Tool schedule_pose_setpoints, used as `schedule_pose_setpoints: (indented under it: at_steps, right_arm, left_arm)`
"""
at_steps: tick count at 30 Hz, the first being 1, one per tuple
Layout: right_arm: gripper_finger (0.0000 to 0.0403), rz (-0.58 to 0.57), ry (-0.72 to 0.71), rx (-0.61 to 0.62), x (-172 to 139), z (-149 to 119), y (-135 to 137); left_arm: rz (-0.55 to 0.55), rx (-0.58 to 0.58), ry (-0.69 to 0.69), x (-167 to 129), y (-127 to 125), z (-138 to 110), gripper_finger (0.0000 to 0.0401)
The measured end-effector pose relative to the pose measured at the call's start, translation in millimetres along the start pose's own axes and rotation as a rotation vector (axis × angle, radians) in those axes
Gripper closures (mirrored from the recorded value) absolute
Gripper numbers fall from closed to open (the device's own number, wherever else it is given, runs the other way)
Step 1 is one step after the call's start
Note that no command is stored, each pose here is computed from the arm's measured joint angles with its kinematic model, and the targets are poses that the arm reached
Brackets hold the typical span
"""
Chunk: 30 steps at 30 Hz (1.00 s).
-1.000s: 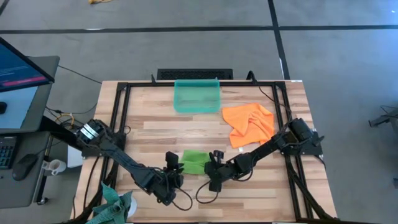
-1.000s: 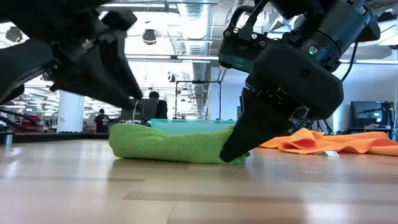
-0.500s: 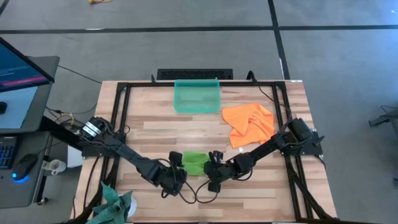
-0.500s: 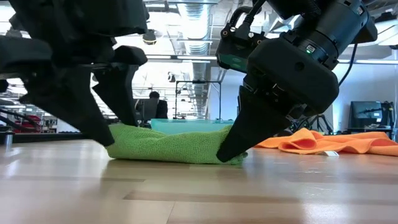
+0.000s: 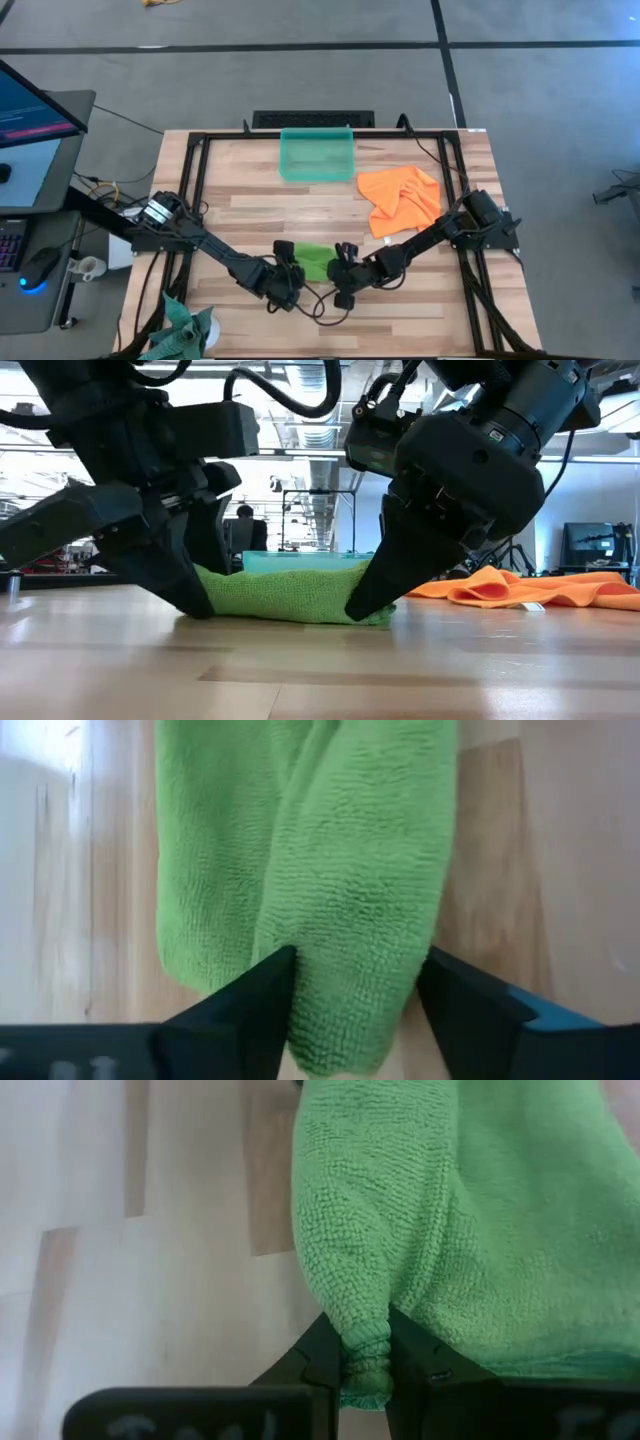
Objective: Roll microfiber towels into tight, uniform cylinder then place into a basket
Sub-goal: Roll the green towel
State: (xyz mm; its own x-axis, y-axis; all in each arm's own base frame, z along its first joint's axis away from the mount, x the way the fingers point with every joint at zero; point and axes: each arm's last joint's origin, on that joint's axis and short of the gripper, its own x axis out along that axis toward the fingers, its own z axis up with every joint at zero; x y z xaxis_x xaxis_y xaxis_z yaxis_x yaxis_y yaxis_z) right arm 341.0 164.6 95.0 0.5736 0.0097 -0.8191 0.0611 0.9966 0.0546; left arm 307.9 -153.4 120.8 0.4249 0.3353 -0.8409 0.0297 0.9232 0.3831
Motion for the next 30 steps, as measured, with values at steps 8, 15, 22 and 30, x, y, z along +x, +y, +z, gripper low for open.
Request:
schedule_pose_setpoints:
  at_steps: [8,15,22,30]
  right_arm:
    - [0.0339,0.17,0.044,0.097,-4.7,10.0,20.5]
    - [0.0343,0.328,0.1,0.134,-10.2,14.8,37.5]
    - [0.0347,0.468,0.158,0.204,-11.9,20.4,40.1]
    - [0.0348,0.65,0.242,0.269,-7.5,35.2,18.3]
  left_arm:
    - [-0.113,-0.009,0.049,-1.7,0.1,-1.4,0.0371]
    - [-0.488,-0.205,0.116,-21.1,-2.8,4.7,0.0372]
    - [-0.716,-0.427,0.194,-30.4,-6.5,11.6,0.0381]
    - [-0.773,-0.571,0.283,-25.4,3.4,14.9,0.0379]
